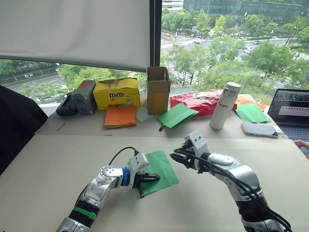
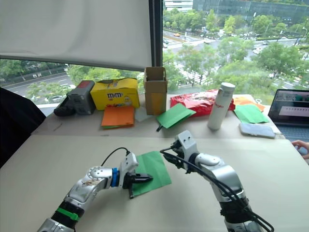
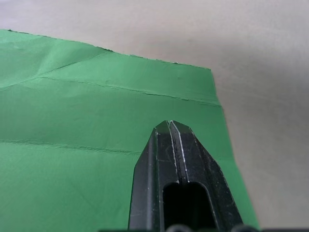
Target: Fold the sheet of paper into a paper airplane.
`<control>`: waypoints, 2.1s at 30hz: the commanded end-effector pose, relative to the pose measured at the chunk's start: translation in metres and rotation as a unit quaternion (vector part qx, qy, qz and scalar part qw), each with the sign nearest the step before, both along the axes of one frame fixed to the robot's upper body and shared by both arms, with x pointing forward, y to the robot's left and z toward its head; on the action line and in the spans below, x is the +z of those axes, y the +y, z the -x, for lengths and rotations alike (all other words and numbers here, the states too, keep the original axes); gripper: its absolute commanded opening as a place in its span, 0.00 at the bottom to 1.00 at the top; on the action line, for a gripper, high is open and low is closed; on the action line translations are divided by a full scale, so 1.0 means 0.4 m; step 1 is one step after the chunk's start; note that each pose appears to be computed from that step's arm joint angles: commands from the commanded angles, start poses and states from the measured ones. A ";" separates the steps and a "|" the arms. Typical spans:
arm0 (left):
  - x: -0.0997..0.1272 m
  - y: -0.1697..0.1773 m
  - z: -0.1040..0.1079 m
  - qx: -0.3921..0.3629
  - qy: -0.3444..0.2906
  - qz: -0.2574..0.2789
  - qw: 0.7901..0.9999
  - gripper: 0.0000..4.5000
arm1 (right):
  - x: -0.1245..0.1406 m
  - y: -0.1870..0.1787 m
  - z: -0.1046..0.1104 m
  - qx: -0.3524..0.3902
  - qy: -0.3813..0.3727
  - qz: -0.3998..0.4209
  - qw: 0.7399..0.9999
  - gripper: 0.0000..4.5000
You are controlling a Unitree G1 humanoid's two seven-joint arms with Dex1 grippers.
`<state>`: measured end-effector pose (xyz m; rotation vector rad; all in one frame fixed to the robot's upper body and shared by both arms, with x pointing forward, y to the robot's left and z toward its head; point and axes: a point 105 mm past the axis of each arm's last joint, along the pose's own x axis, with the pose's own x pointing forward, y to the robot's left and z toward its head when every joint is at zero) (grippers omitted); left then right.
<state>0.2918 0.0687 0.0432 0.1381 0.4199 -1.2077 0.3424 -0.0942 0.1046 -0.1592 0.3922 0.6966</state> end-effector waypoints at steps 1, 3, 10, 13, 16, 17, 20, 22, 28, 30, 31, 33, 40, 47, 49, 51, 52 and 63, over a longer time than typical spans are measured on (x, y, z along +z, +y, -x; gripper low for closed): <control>-0.063 0.026 0.008 0.065 0.047 -0.027 0.996 0.00 | 0.004 0.023 -0.038 0.016 -0.022 0.016 0.999 0.68; -0.061 0.026 0.007 0.088 0.052 -0.010 0.995 0.00 | -0.004 0.039 -0.052 0.027 -0.019 0.018 0.999 0.68; -0.023 0.073 0.011 0.109 0.053 0.062 0.991 0.00 | -0.002 0.063 -0.079 0.043 -0.018 0.015 0.999 0.68; -0.038 0.096 0.005 0.120 0.054 0.057 0.990 0.00 | 0.005 0.070 -0.079 0.045 -0.008 -0.003 0.999 0.68; -0.057 0.092 -0.004 0.133 0.058 0.059 0.988 0.00 | 0.001 0.080 -0.074 0.045 0.022 -0.036 0.998 0.68; -0.062 0.089 -0.008 0.138 0.057 0.057 0.987 0.00 | -0.003 0.082 -0.075 0.041 0.037 -0.051 0.997 0.68; -0.069 0.084 -0.009 0.144 0.058 0.059 0.986 0.00 | -0.025 0.082 -0.076 0.037 0.075 -0.071 0.994 0.68; -0.072 0.082 -0.006 0.144 0.059 0.059 0.986 0.00 | -0.028 0.085 -0.077 0.035 0.090 -0.091 0.991 0.68; -0.086 0.080 0.006 0.146 0.061 0.059 0.986 0.00 | -0.028 0.098 -0.085 0.033 0.139 -0.174 0.974 0.68; -0.088 0.076 0.011 0.142 0.062 0.059 0.986 0.00 | -0.026 0.108 -0.090 0.042 0.143 -0.177 0.973 0.68; -0.089 0.073 0.015 0.132 0.062 0.055 0.988 0.00 | -0.021 0.117 -0.092 0.050 0.145 -0.184 0.971 0.68; -0.089 0.070 0.025 0.110 0.059 0.048 0.991 0.00 | -0.010 0.130 -0.098 0.060 0.146 -0.195 0.968 0.50; -0.043 0.111 0.002 0.068 0.020 0.035 0.997 0.00 | -0.014 0.141 -0.114 0.076 0.142 -0.187 0.969 0.01; 0.108 0.190 -0.045 0.035 -0.021 0.066 0.997 0.00 | -0.021 0.078 -0.105 0.047 0.117 -0.156 0.980 0.01; 0.135 0.204 -0.063 0.038 -0.038 0.062 0.997 0.00 | -0.014 0.054 -0.090 0.033 0.107 -0.156 0.982 0.01; 0.153 0.207 -0.079 0.043 -0.054 0.060 0.996 0.00 | -0.005 0.025 -0.068 0.011 0.094 -0.152 0.984 0.01; 0.159 0.204 -0.085 0.045 -0.059 0.061 0.995 0.00 | -0.001 0.012 -0.055 -0.001 0.088 -0.148 0.985 0.01; 0.160 0.109 -0.085 0.026 -0.068 0.089 0.993 0.00 | 0.061 -0.052 0.048 -0.132 0.005 -0.107 0.985 0.01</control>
